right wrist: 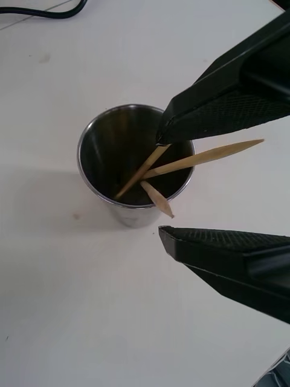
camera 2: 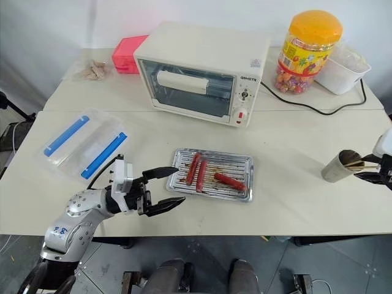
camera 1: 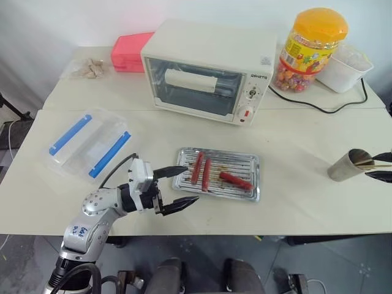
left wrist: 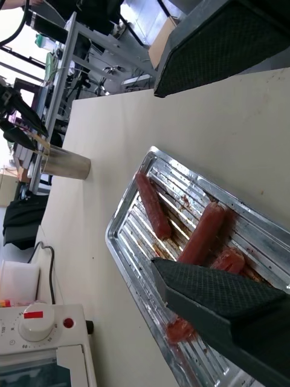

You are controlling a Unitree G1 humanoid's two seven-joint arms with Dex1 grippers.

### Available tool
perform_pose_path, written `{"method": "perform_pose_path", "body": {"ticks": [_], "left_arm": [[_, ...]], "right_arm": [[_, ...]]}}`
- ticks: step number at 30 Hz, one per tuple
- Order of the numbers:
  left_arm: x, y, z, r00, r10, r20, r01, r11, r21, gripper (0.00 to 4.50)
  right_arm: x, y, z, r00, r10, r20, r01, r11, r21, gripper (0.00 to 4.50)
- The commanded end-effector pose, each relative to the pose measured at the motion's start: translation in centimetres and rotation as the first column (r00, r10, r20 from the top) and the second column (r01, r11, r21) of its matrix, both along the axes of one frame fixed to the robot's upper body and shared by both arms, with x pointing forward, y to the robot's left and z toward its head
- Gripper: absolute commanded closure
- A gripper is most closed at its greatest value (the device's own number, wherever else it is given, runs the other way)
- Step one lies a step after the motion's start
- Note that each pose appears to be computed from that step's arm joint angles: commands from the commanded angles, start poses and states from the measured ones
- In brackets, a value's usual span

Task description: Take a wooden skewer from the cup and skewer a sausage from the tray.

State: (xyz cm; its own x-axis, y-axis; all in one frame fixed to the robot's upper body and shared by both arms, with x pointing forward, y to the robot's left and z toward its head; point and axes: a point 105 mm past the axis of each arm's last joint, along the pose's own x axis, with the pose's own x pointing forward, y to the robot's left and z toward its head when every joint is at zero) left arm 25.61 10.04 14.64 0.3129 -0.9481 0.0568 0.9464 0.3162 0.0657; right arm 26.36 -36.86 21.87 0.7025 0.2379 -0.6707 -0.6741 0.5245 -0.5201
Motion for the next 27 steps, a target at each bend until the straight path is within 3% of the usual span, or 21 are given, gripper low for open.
{"method": "perform_pose_path", "body": {"ticks": [1, 4, 9, 10, 21, 27], "left_arm": [[-0.4, -0.1, 1.0, 0.999, -0.009, 0.047, 0.009, 1.000, -0.014, 0.00], [-0.4, -0.1, 1.1, 0.999, -0.006, 0.048, 0.007, 1.000, -0.016, 0.00], [-0.4, 0.0, 1.1, 0.999, -0.004, 0.048, 0.004, 1.000, -0.015, 0.00], [-0.4, 0.0, 1.1, 0.999, -0.003, 0.048, 0.004, 1.000, -0.015, 0.00], [-0.3, 0.0, 1.0, 0.999, -0.001, 0.050, 0.001, 1.000, -0.016, 0.00], [-0.1, 0.0, 0.7, 0.999, 0.000, 0.052, 0.001, 1.000, -0.017, 0.00]], "right_arm": [[0.0, 0.2, 0.6, 1.000, 0.022, 0.008, -0.022, 1.000, -0.017, 2.31], [0.1, 0.2, 0.5, 1.000, 0.018, 0.008, -0.018, 1.000, -0.012, 2.70], [0.3, 0.3, 0.5, 1.000, 0.019, 0.008, -0.019, 1.000, -0.008, 4.34], [0.3, 0.3, 0.4, 1.000, 0.022, 0.007, -0.022, 1.000, -0.007, 4.45], [0.2, 0.5, 1.5, 0.999, 0.028, 0.020, -0.028, 1.000, 0.004, 4.45], [-0.2, 0.7, 4.5, 0.995, 0.043, 0.089, -0.046, 0.998, 0.031, 4.45]]}}
